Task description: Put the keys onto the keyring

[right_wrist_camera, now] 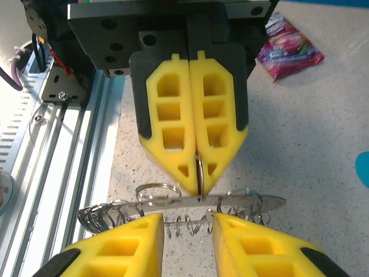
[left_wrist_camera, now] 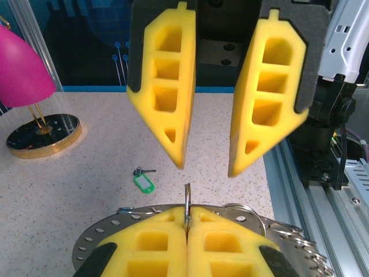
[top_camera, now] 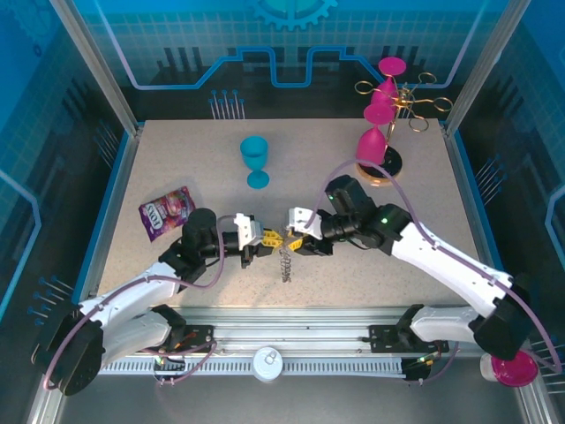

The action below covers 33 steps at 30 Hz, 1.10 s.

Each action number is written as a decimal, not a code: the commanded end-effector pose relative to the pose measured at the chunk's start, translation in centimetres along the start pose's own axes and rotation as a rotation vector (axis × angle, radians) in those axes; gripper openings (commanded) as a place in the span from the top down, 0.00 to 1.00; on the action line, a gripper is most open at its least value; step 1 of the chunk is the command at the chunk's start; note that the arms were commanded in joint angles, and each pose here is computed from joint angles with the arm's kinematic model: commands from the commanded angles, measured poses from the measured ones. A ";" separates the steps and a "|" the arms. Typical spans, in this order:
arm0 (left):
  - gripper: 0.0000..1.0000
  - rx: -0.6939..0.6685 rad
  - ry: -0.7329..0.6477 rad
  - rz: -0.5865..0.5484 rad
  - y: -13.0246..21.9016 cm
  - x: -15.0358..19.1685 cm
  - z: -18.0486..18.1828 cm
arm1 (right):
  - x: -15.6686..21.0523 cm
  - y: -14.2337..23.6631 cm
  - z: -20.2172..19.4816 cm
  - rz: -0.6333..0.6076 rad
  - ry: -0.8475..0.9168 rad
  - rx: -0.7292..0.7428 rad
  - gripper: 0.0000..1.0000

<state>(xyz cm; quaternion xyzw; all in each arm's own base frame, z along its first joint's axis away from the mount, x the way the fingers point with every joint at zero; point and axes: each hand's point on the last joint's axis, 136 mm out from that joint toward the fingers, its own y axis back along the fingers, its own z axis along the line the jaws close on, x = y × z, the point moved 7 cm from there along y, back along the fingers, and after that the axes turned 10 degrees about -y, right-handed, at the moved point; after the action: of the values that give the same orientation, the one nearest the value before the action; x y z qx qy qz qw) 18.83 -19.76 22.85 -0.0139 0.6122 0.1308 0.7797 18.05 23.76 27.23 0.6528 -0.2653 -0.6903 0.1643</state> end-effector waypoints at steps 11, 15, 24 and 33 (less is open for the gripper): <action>1.00 0.029 -0.201 -0.116 0.5 -2.1 -0.7 | 0.2 -0.2 0.7 -0.212 0.105 -0.013 0.75; 1.00 0.031 -0.212 -0.122 0.6 -2.1 -0.7 | -0.1 -0.4 0.8 -0.228 0.119 -0.021 0.77; 1.00 0.035 -0.225 -0.124 0.6 -2.1 -0.8 | -0.5 -0.8 0.9 -0.241 0.136 -0.036 0.80; 1.00 0.050 -0.225 -0.136 0.6 -2.2 -1.0 | -0.9 -1.4 0.9 -0.252 0.141 -0.060 0.83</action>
<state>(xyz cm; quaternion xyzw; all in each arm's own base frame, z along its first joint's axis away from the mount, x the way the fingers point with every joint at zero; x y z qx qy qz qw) 18.09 -19.69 23.56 -0.0159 0.5564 0.0996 0.8248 17.74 24.84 26.75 0.7170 -0.1720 -0.6663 0.1109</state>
